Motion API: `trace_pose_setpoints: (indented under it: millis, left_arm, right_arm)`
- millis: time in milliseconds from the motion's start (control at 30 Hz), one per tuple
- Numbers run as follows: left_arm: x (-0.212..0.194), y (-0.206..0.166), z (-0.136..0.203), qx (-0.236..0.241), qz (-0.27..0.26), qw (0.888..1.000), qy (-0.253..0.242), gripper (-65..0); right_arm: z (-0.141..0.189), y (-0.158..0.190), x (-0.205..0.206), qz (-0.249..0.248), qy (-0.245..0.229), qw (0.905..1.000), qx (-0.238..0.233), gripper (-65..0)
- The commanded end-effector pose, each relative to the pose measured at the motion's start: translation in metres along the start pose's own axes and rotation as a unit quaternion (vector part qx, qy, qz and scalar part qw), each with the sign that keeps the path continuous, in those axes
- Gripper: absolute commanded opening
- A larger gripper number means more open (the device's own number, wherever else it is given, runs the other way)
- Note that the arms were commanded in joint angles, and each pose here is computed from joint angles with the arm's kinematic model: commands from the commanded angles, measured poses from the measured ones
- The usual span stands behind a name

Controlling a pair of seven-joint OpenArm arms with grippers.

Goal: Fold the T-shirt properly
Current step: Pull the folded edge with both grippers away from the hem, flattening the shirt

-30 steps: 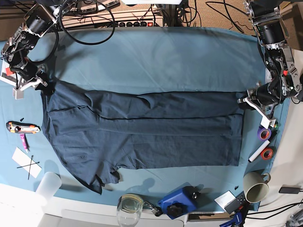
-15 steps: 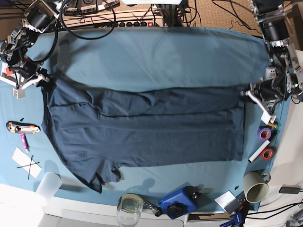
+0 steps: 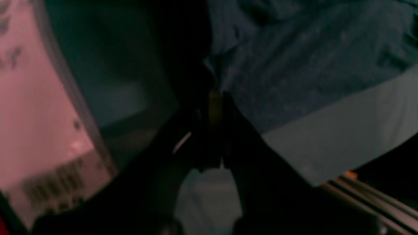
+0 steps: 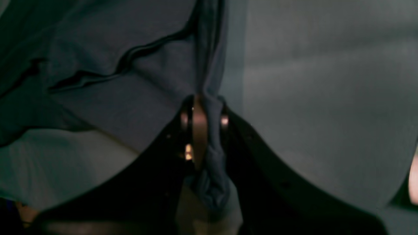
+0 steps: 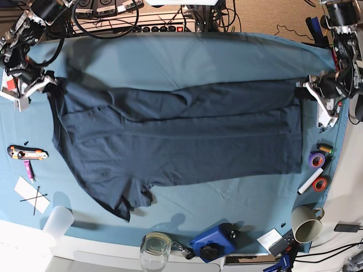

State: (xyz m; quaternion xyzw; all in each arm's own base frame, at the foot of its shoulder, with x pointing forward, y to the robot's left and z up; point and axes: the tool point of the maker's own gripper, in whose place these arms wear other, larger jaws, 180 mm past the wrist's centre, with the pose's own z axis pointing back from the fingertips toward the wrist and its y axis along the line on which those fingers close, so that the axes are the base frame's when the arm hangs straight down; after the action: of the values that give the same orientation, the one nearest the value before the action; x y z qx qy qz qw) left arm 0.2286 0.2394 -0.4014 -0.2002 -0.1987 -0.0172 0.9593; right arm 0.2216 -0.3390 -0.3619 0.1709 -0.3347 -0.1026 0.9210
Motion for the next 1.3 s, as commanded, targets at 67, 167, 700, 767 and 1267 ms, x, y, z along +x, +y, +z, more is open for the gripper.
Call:
trace_pose_setpoints:
  millis: [67,167,700,767,1267]
  left_arm:
    - [-0.005,0.001,0.011,0.017,-0.025,0.999,0.011,-65.0]
    - [-0.018,-0.003,0.016,0.021,-0.035,0.999,0.022,-65.0]
    - [-0.067,0.022,0.041,0.072,-0.021,0.995,0.065,-65.0]
    - [-0.065,0.029,0.048,0.083,-0.012,0.995,0.056,-65.0]
    - [-0.053,0.013,0.051,0.031,-0.027,0.999,0.021,-37.8]
  right_arm:
    - [0.019,-0.005,0.015,-0.002,-0.035,0.9994,0.003,-65.0]
    - [0.029,-0.013,0.008,-0.015,-0.036,0.9992,-0.007,-65.0]
    - [0.055,-0.038,-0.034,-0.041,-0.004,0.9980,-0.048,-65.0]
    - [0.055,-0.038,-0.034,-0.041,-0.004,0.9980,-0.048,-65.0]
    - [0.056,-0.035,-0.029,-0.033,-0.010,0.9987,-0.038,-48.8]
